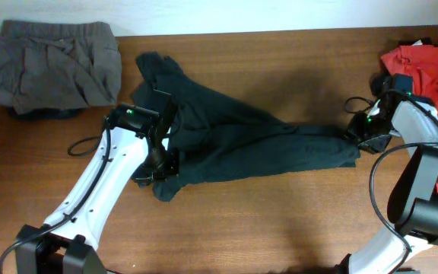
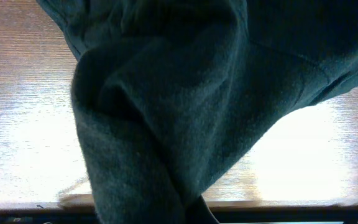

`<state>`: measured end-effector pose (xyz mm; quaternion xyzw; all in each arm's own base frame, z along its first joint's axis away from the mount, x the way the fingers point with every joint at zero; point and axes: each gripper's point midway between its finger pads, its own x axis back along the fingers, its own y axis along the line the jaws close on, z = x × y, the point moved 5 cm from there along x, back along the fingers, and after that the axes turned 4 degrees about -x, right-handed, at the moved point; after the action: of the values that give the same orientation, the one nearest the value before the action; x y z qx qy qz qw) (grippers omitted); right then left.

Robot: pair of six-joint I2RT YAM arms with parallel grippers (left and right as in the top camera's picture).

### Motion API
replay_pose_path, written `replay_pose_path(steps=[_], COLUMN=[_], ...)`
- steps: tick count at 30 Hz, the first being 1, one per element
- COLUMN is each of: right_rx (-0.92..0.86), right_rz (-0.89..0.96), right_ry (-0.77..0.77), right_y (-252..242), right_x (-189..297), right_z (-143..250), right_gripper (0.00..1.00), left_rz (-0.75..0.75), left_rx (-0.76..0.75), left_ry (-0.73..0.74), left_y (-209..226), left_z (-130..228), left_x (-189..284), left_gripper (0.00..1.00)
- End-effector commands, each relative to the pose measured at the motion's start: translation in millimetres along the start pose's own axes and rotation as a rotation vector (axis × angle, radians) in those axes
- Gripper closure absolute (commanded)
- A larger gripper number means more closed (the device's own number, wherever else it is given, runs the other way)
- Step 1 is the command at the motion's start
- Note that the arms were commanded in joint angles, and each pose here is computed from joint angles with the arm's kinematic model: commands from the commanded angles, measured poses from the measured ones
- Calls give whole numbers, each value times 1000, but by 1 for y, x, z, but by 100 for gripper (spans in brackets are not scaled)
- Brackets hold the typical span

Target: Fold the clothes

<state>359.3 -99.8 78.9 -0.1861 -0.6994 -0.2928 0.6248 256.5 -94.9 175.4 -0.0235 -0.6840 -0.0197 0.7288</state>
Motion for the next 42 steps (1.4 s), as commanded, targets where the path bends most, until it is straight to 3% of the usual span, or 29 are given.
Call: replay_pose_path(steps=[1,2,3,4,11,20,28,36,42], right_rx=[11,11,8,6,-1,10,-49,-132,-102], right_rz=[9,11,20,26,43,15,189,314,276], right_ry=[-51,-45,-24,-9,32,-41,24,-58,-50], right_y=[7,7,7,6,2,-2,-35,-63,-63], right_x=[22,25,30,32,53,135,170,211,215], right_z=[-14,-13,-10,-8,10,53,102,142,155], right_gripper=[69,77,94,96,96,96,96,94,92], left_rz=[-19,-18,-18,-18,-26,-35,-56,-41,69], left_rx=[-3,-3,-2,-2,-2,-25,-24,-24,-96], left_ry=[-45,-45,-44,-42,-18,23,100,259,287], left_y=[5,4,4,5,6,8,12,14,2], left_z=[-3,-3,-3,-3,2,10,25,54,60], left_x=[9,9,9,9,9,9,10,16,22], left_gripper=[98,99,99,99,99,99,99,99,99])
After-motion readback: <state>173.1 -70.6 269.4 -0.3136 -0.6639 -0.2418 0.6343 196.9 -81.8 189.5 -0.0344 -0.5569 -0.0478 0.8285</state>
